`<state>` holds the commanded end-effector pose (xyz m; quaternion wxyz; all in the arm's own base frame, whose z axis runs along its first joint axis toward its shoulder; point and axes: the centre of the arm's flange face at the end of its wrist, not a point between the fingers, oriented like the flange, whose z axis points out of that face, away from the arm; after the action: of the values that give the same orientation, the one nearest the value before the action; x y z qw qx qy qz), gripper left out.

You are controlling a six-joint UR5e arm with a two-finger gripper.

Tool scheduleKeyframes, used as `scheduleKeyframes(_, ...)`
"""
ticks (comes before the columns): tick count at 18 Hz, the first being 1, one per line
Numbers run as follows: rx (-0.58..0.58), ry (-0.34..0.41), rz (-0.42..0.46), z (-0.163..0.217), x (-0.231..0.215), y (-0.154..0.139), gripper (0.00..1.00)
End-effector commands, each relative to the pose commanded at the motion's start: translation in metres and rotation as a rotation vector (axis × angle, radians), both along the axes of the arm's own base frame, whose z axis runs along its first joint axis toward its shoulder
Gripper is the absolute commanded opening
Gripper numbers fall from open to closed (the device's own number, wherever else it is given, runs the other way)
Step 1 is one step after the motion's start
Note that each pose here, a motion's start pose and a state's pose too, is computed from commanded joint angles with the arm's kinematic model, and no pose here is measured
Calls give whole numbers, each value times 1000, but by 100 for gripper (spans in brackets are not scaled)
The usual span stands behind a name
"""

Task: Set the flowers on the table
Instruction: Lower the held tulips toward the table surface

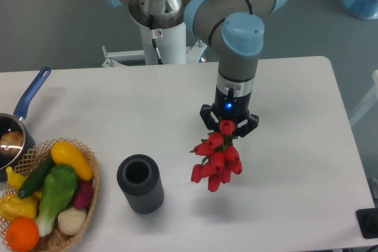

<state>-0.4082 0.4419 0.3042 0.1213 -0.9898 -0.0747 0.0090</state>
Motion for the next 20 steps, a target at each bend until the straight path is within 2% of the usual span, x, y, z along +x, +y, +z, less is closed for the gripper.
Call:
scheduleKeyframes(5, -17, -7, 0, -9, -2, 0, 32)
scheduleKeyframes(9, -81, -2, -7, -25, 0, 4, 32)
scheduleKeyframes(13, -82, -29, 40, -34, 0, 6, 32)
scheduleKeyframes(20, -76, -57, 42, -47, 2, 11, 34)
